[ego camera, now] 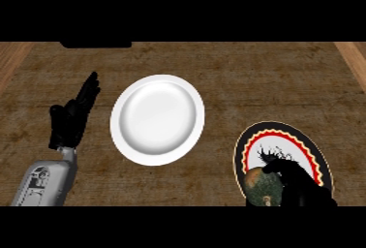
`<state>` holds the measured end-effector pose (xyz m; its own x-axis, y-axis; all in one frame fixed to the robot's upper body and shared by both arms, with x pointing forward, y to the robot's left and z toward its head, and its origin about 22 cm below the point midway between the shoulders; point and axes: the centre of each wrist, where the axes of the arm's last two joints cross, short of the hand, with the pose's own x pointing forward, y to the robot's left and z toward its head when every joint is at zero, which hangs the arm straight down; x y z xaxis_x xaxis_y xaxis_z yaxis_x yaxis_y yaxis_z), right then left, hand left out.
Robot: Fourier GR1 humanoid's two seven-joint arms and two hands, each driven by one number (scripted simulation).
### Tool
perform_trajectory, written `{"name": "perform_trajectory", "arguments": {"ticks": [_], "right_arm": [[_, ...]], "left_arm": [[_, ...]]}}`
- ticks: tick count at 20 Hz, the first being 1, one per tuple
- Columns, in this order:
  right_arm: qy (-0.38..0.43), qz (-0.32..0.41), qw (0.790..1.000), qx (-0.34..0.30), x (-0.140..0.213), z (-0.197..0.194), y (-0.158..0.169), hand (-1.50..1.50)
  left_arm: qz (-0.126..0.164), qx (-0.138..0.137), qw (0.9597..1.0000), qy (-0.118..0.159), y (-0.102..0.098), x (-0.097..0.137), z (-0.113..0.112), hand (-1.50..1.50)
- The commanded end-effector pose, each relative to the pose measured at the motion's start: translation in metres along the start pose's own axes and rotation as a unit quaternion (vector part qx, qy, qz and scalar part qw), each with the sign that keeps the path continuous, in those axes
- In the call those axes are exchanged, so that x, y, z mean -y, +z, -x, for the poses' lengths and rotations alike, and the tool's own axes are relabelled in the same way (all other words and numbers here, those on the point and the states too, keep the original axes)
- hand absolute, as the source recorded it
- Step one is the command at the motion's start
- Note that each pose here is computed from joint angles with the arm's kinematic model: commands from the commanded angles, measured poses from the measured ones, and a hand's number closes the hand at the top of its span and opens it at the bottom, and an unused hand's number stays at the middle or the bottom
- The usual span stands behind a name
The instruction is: Pick the squash from the plate and place it in the plate
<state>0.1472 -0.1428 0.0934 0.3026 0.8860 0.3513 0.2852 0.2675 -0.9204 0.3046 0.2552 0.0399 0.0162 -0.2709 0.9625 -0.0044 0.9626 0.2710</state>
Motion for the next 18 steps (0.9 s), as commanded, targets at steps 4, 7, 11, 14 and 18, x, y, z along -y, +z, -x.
{"name": "perform_trajectory", "arguments": {"ticks": [4, 7, 11, 14, 18], "right_arm": [[-0.066, 0.054, 0.990, 0.115, 0.041, -0.053, 0.005, 1.50], [-0.090, 0.024, 0.988, 0.125, 0.015, -0.086, 0.007, 1.50], [-0.103, -0.022, 0.988, 0.111, 0.006, -0.114, -0.018, 1.50], [-0.124, -0.034, 0.986, 0.103, -0.010, -0.136, -0.039, 1.50], [-0.129, -0.041, 0.984, 0.116, -0.040, -0.161, -0.061, 1.50]], "left_arm": [[-0.002, 0.007, 1.0000, -0.005, 0.005, -0.010, 0.000, 0.00], [0.008, 0.009, 0.9999, -0.004, -0.001, -0.002, -0.016, 0.00], [0.008, 0.016, 0.9998, -0.004, -0.002, -0.006, -0.007, 0.00], [0.001, 0.013, 0.9999, 0.000, 0.006, 0.002, 0.000, 0.00], [0.018, 0.015, 0.9997, 0.003, -0.006, 0.009, -0.024, 0.00]]}}
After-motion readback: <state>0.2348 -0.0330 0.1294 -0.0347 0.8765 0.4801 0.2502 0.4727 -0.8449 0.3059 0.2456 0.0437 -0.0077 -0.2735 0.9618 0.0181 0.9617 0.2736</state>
